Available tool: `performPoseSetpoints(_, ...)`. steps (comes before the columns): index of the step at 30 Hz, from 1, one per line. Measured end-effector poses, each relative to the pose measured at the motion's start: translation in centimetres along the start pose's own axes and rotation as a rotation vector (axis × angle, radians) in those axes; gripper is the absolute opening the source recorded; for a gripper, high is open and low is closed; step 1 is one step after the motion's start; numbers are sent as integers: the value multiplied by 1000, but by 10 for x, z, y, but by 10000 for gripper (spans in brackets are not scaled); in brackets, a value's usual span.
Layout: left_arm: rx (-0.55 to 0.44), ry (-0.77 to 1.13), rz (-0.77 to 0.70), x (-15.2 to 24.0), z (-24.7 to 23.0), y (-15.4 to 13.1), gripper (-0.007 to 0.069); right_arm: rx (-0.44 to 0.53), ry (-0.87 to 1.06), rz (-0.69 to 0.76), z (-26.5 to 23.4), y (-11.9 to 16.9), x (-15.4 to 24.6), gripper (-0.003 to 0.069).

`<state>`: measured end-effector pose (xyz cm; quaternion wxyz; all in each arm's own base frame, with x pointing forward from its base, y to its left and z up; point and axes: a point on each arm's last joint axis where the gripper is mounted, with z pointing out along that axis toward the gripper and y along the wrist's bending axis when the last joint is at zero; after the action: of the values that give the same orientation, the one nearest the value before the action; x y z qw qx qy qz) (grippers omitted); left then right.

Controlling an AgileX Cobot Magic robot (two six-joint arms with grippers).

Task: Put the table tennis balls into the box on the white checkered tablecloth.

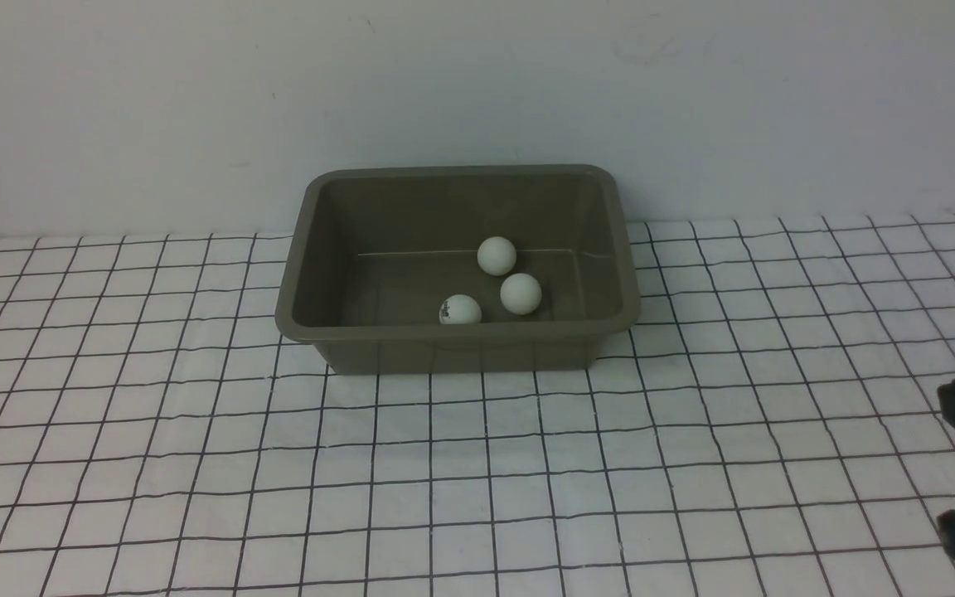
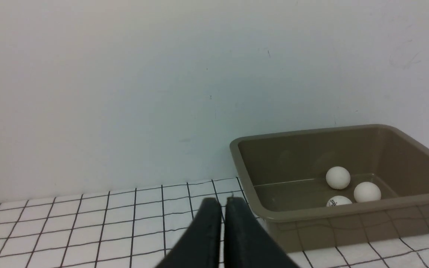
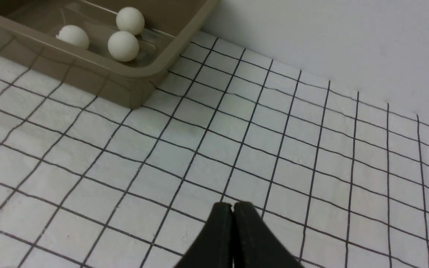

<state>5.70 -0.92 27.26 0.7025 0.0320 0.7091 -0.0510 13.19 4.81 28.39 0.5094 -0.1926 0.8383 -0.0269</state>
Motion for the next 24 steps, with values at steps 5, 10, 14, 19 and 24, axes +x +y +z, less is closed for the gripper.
performPoseSetpoints(5,0,0,0,0,0,0,-1,13,16,-1,0,-1,1,-16)
performPoseSetpoints(10,0,0,0,0,0,0,-1,14,18,0,0,-1,2,-16)
performPoseSetpoints(14,0,0,0,0,0,0,-1,14,19,0,0,-1,2,-16)
performPoseSetpoints(19,-3,-8,27,1,0,0,-1,14,19,0,0,-1,2,-16)
performPoseSetpoints(24,-53,63,81,23,2,4,-1,15,19,-1,0,-1,2,-16)
